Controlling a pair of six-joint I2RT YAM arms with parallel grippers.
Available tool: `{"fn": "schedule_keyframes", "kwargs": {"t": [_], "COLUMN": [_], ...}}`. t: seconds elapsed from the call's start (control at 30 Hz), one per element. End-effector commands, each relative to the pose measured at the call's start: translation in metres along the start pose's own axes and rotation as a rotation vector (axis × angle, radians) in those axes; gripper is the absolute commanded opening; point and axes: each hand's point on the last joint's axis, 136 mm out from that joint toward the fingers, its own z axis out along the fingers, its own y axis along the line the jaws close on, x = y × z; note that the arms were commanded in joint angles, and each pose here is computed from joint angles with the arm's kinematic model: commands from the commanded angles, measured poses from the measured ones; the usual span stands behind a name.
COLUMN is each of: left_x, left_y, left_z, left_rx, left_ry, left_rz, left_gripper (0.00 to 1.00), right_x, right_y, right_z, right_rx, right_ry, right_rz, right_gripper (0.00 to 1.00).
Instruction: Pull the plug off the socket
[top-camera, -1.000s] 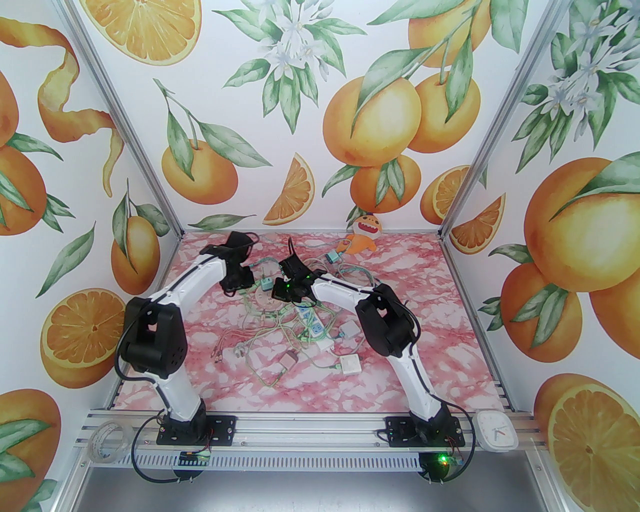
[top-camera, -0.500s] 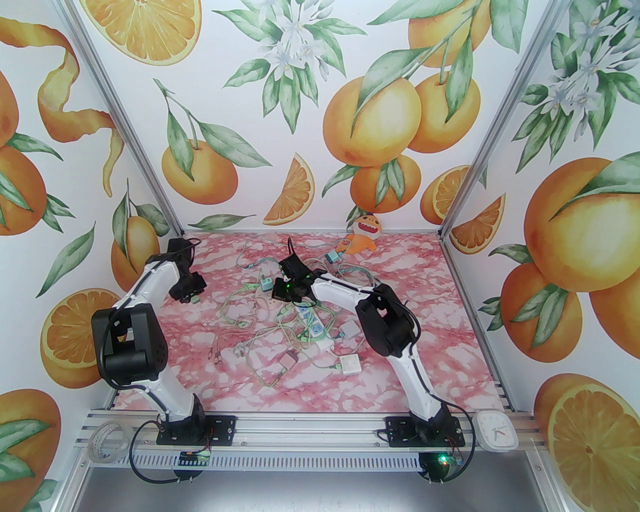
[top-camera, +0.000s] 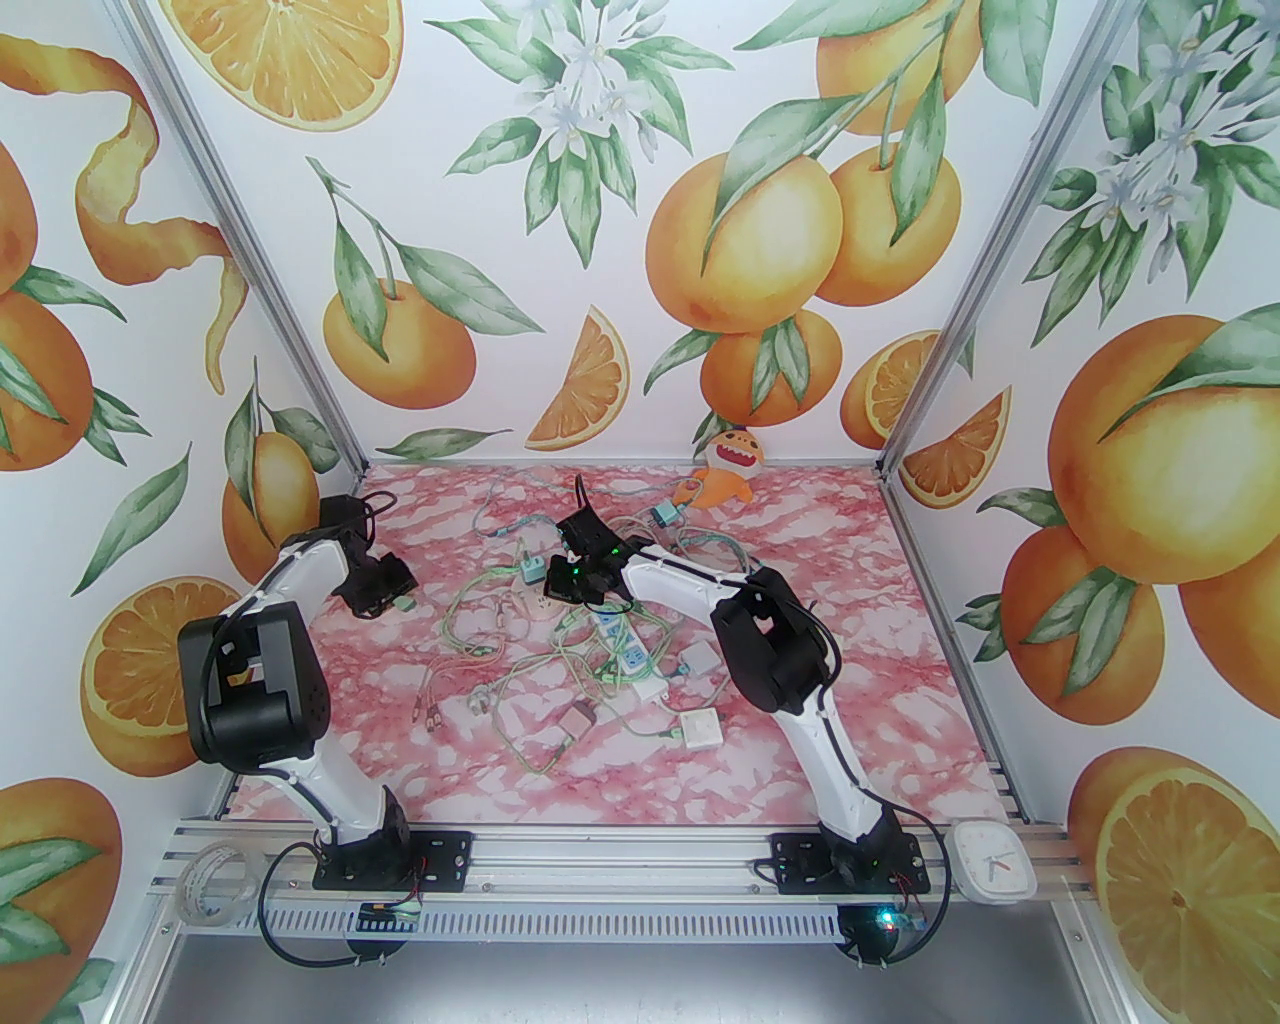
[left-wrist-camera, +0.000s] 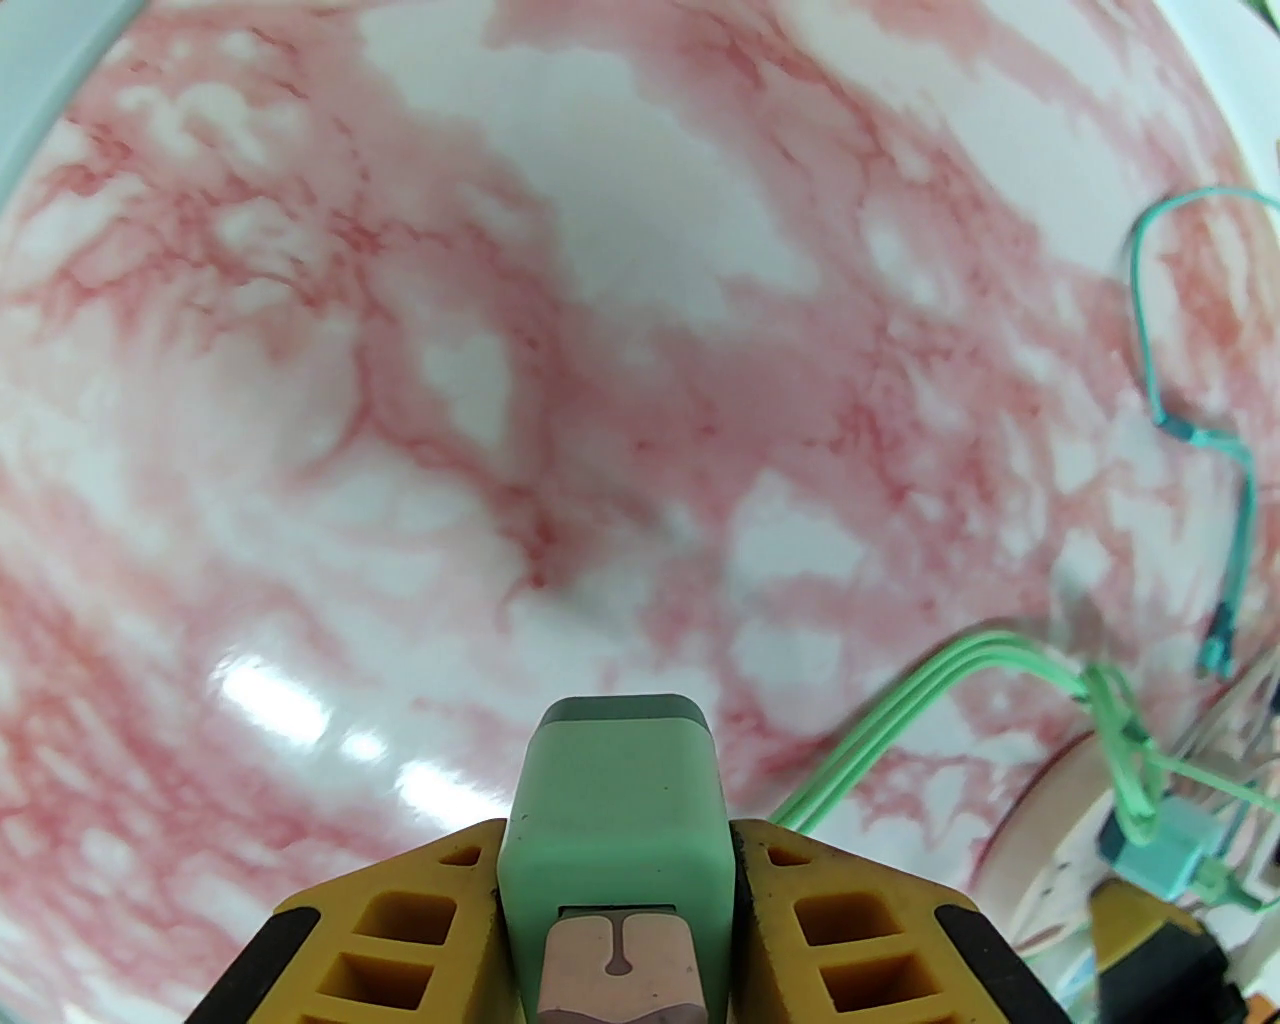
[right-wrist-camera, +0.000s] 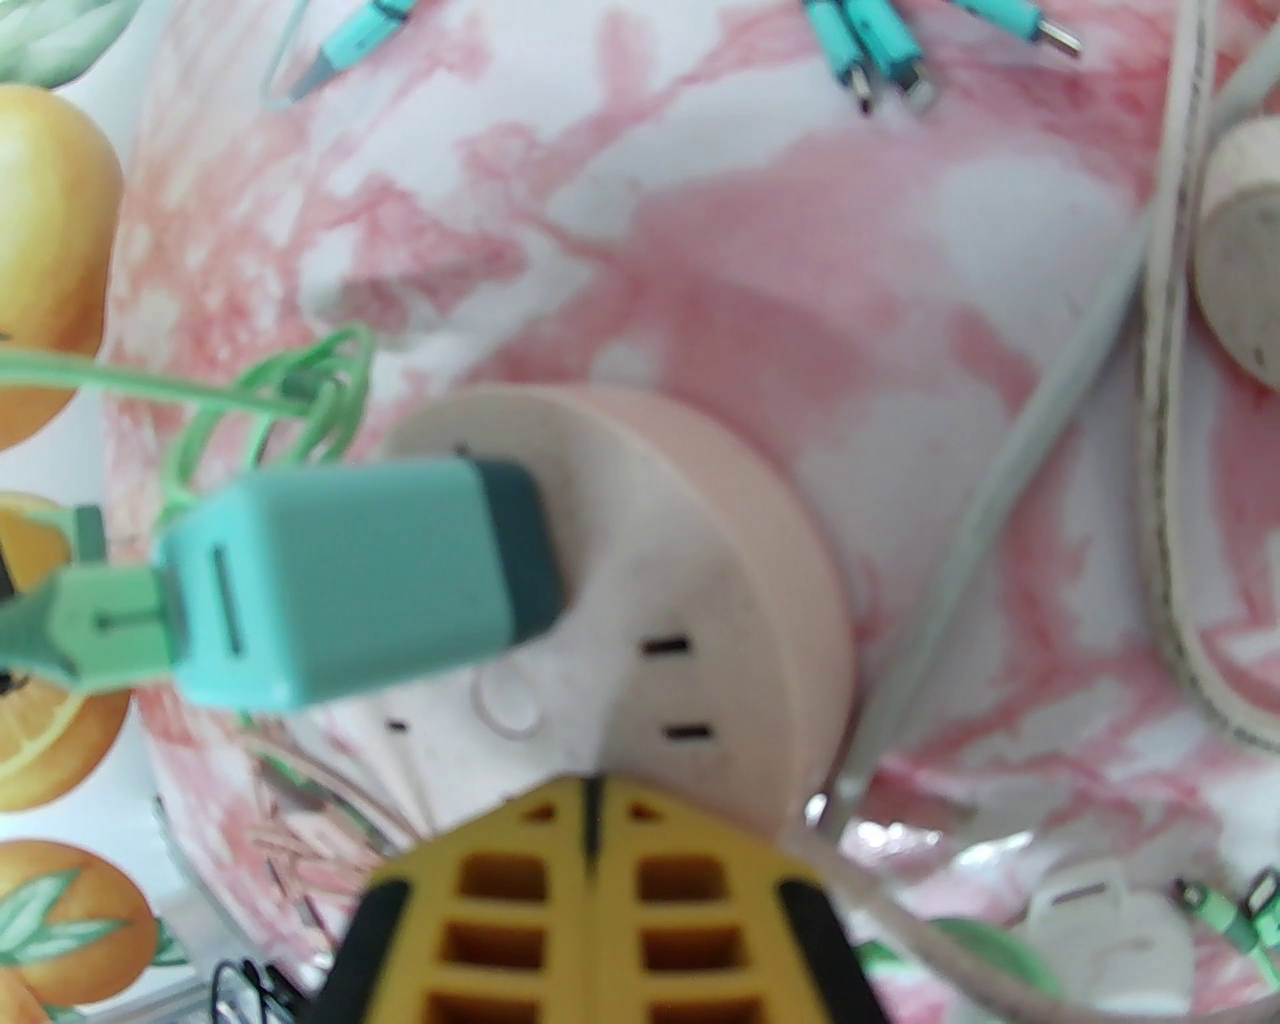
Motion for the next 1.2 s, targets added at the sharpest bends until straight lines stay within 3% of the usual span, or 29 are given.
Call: {"fn": "schedule_keyframes", "kwargs": {"t": [0.0,0.23,0.43,0.47,0.57,0.7,0.87,1.03,1.17], "left_x": [-0.008,-0.013,-0.011,-0.007,0.006,0.016,0.030,0.055,0.081], "left_y": [-0.008,-0.011,0.000,0.003,0.014,0.001,-0.060,-0.119,-0.150], "left_z": [0.007,0.003,-0.031,-0.034,-0.048,-0.073,-0.082,-0.080,-0.071], "left_rx": [0.079,0.118,0.056,0.041,-0.022,-0.022,0.118,0.305,0.376], "left_ry": [-0.027,-0.061,-0.113,-0.112,-0.129,-0.207,-0.248,-0.217,-0.173], "left_rz": [-0.027,-0.044,-0.062,-0.068,-0.081,0.002,0.257,0.476,0.652], "left_gripper": [0.41,0.52,0.89,0.90,0.92,0.92,0.84,0.79,0.73], "right_x": [0.046,0.045,0.039,0.038,0.034,0.023,0.006,-0.012,-0.026], "right_y": [-0.079,-0.078,-0.073,-0.071,-0.063,-0.048,-0.014,0.012,0.022], "right_z": [0.023,0.023,0.019,0.018,0.016,0.008,-0.007,-0.037,-0.067], "right_rx": [0.257,0.254,0.245,0.238,0.206,0.153,0.045,-0.018,-0.060], "right_ry": [0.134,0.134,0.112,0.106,0.090,0.047,-0.002,-0.076,-0.141], "right_rz": [0.057,0.058,0.049,0.047,0.039,0.013,-0.035,-0.077,-0.079], "right_gripper": [0.00,0.00,0.00,0.00,0.00,0.00,0.00,0.00,0.00]}}
